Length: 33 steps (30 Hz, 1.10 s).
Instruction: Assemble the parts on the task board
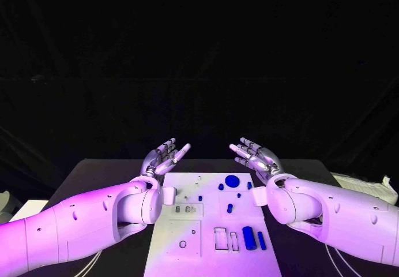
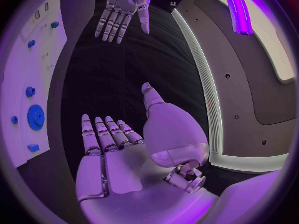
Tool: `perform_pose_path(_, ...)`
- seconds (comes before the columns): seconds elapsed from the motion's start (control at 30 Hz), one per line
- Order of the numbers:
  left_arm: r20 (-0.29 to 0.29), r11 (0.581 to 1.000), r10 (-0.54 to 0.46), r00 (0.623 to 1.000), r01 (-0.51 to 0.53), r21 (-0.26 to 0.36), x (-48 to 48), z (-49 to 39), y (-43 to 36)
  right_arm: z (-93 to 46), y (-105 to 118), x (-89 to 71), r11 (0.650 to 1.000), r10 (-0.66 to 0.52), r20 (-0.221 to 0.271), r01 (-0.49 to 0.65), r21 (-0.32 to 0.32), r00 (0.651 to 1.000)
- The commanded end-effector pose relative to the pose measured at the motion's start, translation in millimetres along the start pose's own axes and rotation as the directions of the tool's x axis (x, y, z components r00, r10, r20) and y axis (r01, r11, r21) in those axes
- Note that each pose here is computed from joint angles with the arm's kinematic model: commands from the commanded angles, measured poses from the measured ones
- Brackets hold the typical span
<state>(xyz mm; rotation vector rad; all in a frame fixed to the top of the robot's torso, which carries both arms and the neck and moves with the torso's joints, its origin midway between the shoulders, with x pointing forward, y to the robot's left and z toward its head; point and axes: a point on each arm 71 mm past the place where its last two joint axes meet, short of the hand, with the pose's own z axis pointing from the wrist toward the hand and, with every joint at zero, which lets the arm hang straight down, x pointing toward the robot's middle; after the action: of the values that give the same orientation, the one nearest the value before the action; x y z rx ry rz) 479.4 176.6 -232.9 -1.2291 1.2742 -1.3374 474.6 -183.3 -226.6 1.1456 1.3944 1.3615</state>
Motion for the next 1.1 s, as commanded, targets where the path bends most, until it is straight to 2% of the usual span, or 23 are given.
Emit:
perform_pose_path(0.03,-0.052,0.999,-0.048,0.998,0.049,0.022,4.4,0.6,-2.6,0.6,-2,13.3,0.999,-0.012,-0.197,0.018,0.027,0.980)
perform_pose_path(0.23,-0.052,0.999,-0.048,0.998,0.049,0.022,4.4,0.6,-2.6,1.5,-2,15.6,0.999,-0.019,-0.245,0.029,0.038,0.969)
perform_pose_path(0.27,-0.042,0.998,-0.044,0.998,0.046,0.043,-11.2,-1.1,-6.7,7.6,6,-5.3,0.974,-0.214,-0.167,0.197,-0.115,0.962)
perform_pose_path(0.47,-0.054,0.997,-0.049,0.997,0.052,0.049,-21.0,-4.8,-13.2,10.8,16,-11.1,0.921,-0.361,-0.146,0.329,-0.209,0.921)
perform_pose_path(0.67,-0.132,0.996,-0.075,0.988,0.082,0.046,-22.9,-13.2,-22.3,13.5,31,-16.5,0.843,-0.505,-0.129,0.456,-0.286,0.853)
perform_pose_path(0.83,-0.199,0.995,-0.083,0.976,0.094,0.043,-21.1,-23.7,-31.5,16.5,44,-19.9,0.731,-0.656,-0.117,0.589,-0.345,0.746)
perform_pose_path(0.93,-0.225,0.994,-0.091,0.970,0.101,0.036,-20.1,-30.7,-37.4,18.4,51,-20.3,0.640,-0.748,-0.102,0.671,-0.373,0.656)
perform_pose_path(1.1,-0.267,0.991,-0.126,0.955,0.134,0.011,-15.0,-43.4,-47.1,21.2,59,-20.1,0.439,-0.891,-0.072,0.810,-0.388,0.448)
